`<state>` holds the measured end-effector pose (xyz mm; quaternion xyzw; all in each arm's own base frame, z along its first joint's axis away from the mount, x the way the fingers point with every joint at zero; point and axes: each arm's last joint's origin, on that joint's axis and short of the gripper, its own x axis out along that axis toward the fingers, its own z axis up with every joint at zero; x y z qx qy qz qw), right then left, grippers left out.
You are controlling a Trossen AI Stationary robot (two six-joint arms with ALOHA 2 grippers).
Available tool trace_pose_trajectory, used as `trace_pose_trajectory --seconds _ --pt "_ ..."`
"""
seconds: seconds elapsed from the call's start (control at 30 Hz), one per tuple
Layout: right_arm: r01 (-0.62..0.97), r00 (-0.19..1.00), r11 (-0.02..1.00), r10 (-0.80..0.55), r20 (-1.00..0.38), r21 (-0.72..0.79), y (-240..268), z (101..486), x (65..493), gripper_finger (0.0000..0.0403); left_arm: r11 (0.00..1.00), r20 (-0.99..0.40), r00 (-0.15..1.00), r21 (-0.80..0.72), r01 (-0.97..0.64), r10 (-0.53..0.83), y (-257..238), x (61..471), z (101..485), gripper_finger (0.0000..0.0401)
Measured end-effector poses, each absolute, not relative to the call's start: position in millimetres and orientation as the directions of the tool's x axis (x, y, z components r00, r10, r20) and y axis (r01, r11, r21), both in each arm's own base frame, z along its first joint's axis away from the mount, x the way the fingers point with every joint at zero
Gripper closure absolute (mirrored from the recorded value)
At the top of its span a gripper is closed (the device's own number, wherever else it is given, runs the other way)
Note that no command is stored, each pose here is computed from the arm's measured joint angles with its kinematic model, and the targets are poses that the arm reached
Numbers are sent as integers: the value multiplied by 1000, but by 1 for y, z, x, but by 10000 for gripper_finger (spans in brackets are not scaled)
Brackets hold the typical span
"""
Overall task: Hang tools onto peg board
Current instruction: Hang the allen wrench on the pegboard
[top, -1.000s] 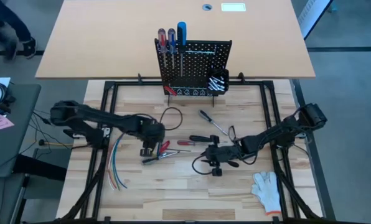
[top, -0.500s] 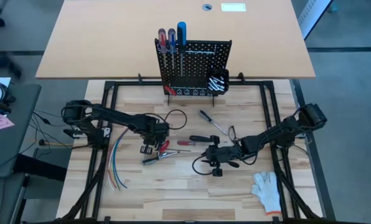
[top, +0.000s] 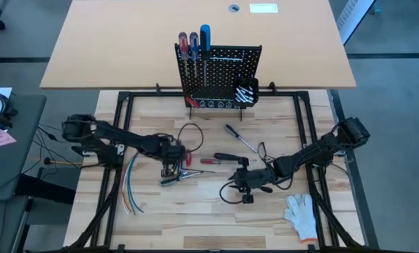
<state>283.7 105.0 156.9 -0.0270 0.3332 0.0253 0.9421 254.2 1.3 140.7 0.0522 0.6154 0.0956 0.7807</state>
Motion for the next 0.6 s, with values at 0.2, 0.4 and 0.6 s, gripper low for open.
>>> trace_pose_trajectory --seconds 0.2,0.4,0.6 --pt "-60 783 998 28 -622 -32 104 158 285 270 947 -718 639 89 -310 277 -4 234 163 400" --pt "-27 829 1000 18 -559 -8 97 164 292 270 880 -386 823 -55 -473 418 -11 214 157 401" --pt "40 919 998 -19 -393 47 87 180 304 270 813 -253 799 -71 -578 546 -23 217 149 401"
